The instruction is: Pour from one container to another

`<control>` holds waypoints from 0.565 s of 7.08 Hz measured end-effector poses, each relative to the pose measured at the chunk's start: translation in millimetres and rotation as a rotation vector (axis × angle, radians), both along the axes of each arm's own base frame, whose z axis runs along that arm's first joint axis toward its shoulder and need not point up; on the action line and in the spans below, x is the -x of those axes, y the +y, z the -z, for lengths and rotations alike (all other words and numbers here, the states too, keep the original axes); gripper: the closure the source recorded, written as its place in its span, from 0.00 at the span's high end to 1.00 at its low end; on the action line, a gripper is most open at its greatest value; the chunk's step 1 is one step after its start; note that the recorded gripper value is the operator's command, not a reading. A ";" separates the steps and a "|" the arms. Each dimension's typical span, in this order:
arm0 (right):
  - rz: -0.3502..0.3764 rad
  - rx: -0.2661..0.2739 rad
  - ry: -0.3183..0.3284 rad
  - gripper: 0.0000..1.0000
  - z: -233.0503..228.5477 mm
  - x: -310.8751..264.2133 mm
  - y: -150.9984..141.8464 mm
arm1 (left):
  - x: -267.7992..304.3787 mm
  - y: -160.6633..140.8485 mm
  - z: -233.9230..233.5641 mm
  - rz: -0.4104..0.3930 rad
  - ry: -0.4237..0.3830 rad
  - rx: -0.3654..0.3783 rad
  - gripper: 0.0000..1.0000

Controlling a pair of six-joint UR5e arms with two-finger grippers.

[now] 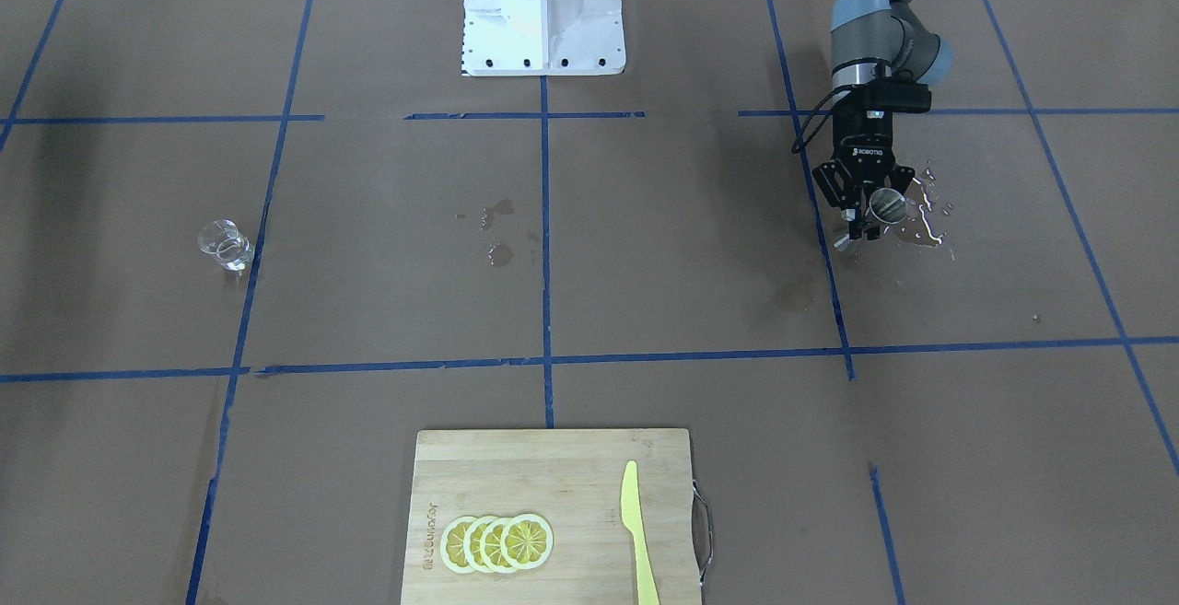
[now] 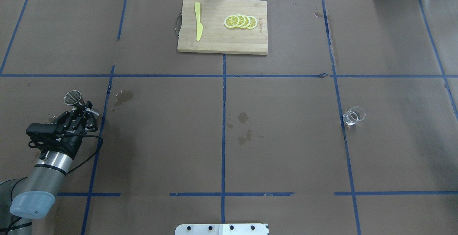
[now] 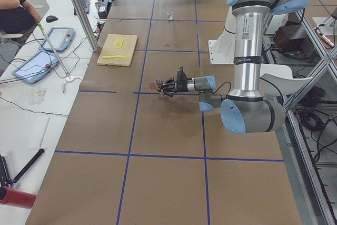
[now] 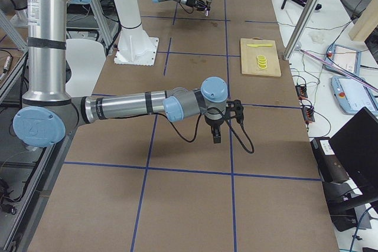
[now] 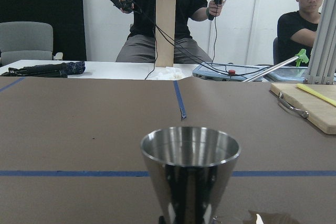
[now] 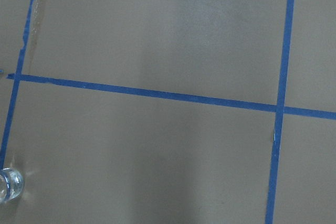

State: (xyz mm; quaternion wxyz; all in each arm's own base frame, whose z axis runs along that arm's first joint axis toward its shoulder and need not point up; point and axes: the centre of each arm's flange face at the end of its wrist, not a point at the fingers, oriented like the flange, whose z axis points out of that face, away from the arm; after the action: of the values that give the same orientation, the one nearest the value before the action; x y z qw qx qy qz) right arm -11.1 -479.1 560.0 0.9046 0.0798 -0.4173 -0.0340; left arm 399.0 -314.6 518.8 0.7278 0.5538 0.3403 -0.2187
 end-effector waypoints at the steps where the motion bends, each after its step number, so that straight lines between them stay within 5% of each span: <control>1: 0.005 -0.011 -0.002 1.00 3.2 2.9 -1.8 | 2.3 0.4 7.1 -0.005 -0.001 -0.017 0.00; 4: 0.019 -0.100 -0.051 1.00 28.2 51.4 -3.2 | -19.8 -2.5 59.6 -0.023 0.038 -0.104 0.00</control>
State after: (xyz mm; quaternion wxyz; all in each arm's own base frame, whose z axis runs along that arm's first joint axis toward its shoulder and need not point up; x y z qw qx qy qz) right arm -62.5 -482.4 531.8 0.8882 0.1216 -0.4388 -0.0614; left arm 418.8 -317.1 459.3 0.6938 0.5826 0.3715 -0.2030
